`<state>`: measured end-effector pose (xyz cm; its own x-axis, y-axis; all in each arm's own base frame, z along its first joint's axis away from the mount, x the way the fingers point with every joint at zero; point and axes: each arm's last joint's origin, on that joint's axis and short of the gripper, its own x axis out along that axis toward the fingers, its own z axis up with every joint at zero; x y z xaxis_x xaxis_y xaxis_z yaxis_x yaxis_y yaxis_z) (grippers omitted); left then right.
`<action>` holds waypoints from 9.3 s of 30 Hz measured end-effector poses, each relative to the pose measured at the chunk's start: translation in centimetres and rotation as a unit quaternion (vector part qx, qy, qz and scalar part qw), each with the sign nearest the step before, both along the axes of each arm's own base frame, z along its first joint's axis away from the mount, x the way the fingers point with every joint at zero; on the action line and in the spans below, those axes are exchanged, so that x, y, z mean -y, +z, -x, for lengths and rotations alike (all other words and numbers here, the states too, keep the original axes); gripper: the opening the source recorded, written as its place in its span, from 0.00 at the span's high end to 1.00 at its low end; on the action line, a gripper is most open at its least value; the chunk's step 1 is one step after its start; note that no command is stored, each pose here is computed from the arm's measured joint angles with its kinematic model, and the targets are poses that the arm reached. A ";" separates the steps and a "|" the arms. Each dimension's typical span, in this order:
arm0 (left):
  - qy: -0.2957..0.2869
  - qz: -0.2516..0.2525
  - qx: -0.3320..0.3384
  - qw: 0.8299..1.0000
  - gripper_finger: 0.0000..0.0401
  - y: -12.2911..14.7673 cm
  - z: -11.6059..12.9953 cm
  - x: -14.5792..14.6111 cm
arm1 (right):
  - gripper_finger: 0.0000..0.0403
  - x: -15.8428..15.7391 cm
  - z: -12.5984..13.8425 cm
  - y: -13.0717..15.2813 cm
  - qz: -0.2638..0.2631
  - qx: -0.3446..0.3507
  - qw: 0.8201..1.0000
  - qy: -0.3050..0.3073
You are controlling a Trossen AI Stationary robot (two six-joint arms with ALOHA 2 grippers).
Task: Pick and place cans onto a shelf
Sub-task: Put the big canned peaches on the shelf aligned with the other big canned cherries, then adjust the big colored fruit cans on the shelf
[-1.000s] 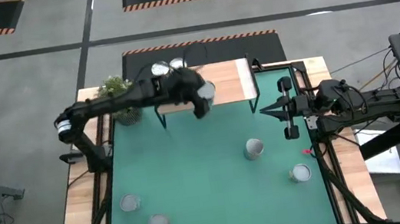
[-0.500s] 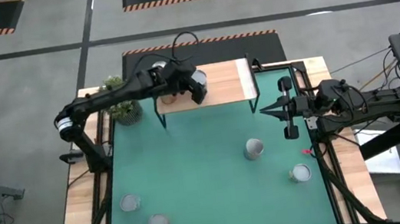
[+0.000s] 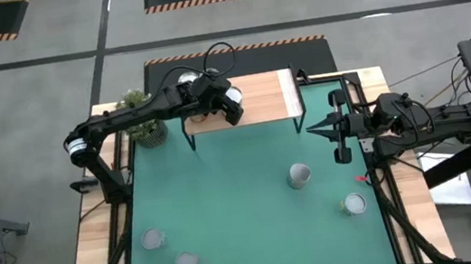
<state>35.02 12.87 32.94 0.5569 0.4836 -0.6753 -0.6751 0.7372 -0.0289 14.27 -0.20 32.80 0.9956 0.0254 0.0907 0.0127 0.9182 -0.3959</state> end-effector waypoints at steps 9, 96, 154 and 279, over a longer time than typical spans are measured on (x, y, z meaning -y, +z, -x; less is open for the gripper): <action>0.000 -0.003 0.007 1.000 0.17 0.1 -0.1 0.0 | 0.98 0.0 0.0 0.0 0.000 0.002 1.000 0.000; -0.247 -0.264 0.317 0.877 0.75 0.3 16.3 11.7 | 0.98 13.5 -20.2 -6.3 -0.110 -0.262 0.926 -0.249; -0.245 -0.257 0.317 0.879 0.75 0.2 16.3 11.7 | 0.98 12.7 -21.8 -4.7 -0.071 -0.214 0.953 -0.204; -0.161 0.009 -0.151 0.975 1.00 3.3 4.8 -16.0 | 0.98 11.1 -7.5 -2.4 -0.009 -0.227 0.955 -0.192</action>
